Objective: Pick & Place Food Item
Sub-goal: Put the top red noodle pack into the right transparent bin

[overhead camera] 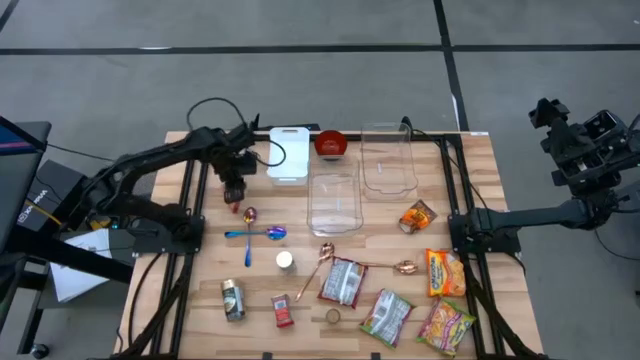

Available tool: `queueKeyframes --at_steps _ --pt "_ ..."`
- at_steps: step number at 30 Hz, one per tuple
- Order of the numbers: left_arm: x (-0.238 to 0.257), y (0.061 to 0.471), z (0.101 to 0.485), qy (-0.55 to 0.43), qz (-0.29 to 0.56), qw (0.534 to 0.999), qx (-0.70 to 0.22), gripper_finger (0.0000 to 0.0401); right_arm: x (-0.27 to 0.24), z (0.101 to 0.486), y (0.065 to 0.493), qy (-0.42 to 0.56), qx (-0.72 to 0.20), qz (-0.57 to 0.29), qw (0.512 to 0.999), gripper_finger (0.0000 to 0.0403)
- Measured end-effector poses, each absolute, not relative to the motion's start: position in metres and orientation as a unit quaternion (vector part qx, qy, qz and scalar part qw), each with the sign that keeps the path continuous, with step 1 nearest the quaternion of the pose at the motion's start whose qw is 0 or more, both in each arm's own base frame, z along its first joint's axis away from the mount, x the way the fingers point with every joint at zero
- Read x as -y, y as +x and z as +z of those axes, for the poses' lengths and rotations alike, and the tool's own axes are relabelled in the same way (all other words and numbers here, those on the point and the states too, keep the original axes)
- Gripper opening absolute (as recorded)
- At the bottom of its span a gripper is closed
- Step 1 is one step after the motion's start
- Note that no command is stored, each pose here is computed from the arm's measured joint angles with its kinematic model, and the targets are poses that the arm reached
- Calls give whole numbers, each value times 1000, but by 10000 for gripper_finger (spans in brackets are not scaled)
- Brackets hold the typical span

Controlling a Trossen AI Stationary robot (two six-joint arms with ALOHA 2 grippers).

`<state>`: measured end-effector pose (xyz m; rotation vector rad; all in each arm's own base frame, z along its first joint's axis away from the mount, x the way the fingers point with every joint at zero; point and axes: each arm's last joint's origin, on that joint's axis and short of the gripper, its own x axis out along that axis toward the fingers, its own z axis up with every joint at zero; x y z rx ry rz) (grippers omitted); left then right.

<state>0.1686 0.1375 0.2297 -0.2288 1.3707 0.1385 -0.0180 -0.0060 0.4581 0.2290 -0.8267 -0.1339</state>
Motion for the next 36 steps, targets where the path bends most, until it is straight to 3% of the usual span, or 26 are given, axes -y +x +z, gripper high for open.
queueKeyframes --at_steps 11,14,20,27,36 --pt "-96 149 292 -222 112 870 -426 0 5 458 -4 106 373 -55 920 260" --pt "-86 152 313 -244 119 905 -327 0 5 458 9 105 354 -57 928 260" --pt "-74 171 370 -234 118 964 -42 0 5 455 47 101 294 -64 948 260" --pt "-80 197 407 -248 144 932 220 0 5 467 92 91 221 -73 968 260" --pt "-100 253 388 -317 121 884 321 0 6 492 147 -4 107 -97 990 260"
